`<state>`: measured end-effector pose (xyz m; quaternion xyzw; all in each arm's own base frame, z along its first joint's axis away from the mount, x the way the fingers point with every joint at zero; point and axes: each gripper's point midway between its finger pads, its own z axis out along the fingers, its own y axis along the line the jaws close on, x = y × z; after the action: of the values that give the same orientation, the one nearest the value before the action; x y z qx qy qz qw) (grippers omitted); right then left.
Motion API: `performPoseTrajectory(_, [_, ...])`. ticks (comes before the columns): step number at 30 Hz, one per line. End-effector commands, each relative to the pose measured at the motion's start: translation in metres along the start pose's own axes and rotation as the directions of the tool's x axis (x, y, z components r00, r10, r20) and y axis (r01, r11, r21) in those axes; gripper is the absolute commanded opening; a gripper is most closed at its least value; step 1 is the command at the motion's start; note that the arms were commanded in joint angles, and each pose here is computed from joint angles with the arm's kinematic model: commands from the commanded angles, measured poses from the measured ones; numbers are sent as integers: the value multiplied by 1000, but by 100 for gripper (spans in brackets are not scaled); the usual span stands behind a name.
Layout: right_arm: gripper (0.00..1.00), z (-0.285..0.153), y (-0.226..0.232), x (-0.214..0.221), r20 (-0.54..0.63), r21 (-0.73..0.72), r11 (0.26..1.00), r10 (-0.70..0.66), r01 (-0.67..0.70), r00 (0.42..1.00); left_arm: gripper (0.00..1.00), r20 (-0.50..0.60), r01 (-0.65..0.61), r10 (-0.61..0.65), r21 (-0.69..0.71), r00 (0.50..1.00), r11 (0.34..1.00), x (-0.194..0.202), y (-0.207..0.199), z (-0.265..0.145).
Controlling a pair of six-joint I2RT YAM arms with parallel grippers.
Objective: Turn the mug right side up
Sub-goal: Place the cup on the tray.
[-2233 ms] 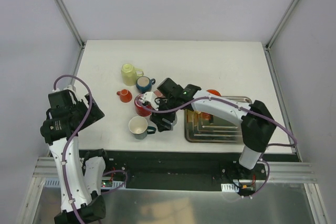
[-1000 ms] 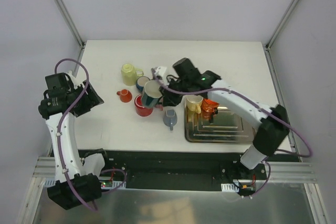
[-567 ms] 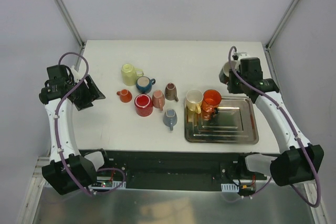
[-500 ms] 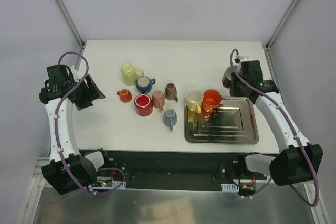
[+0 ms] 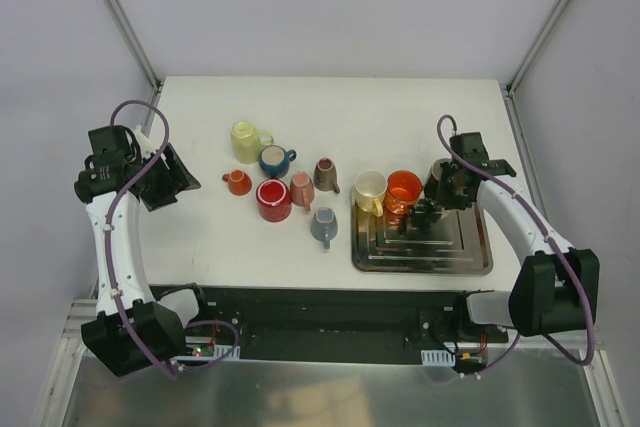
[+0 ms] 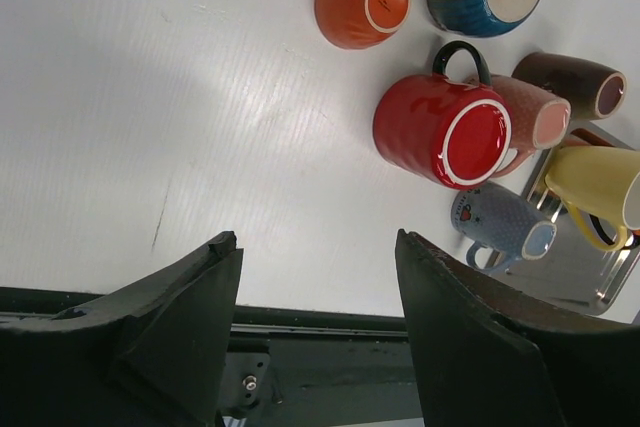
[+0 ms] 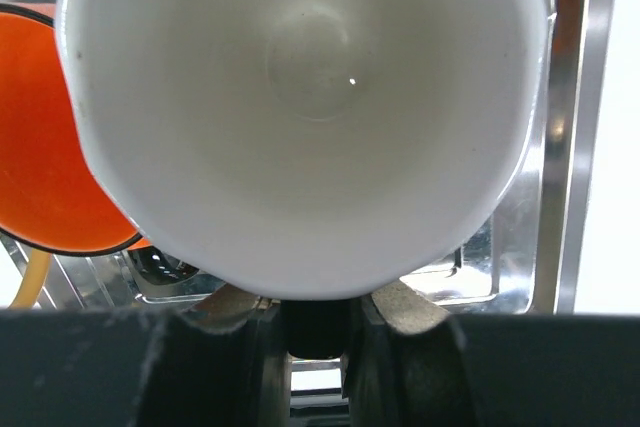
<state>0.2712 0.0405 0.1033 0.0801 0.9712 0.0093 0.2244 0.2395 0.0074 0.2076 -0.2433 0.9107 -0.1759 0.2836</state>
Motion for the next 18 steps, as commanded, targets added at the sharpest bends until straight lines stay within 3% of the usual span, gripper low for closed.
performPoseTrajectory(1, [0,2,15,-25,92,-67,996,67,-61,993,65,31,-13,12,14,999,1000,-2,-2,-7])
performPoseTrajectory(18, [0,34,16,6,-5,-77,996,51,-51,999,65,24,-4,4,7,1000,1000,-1,0,-4])
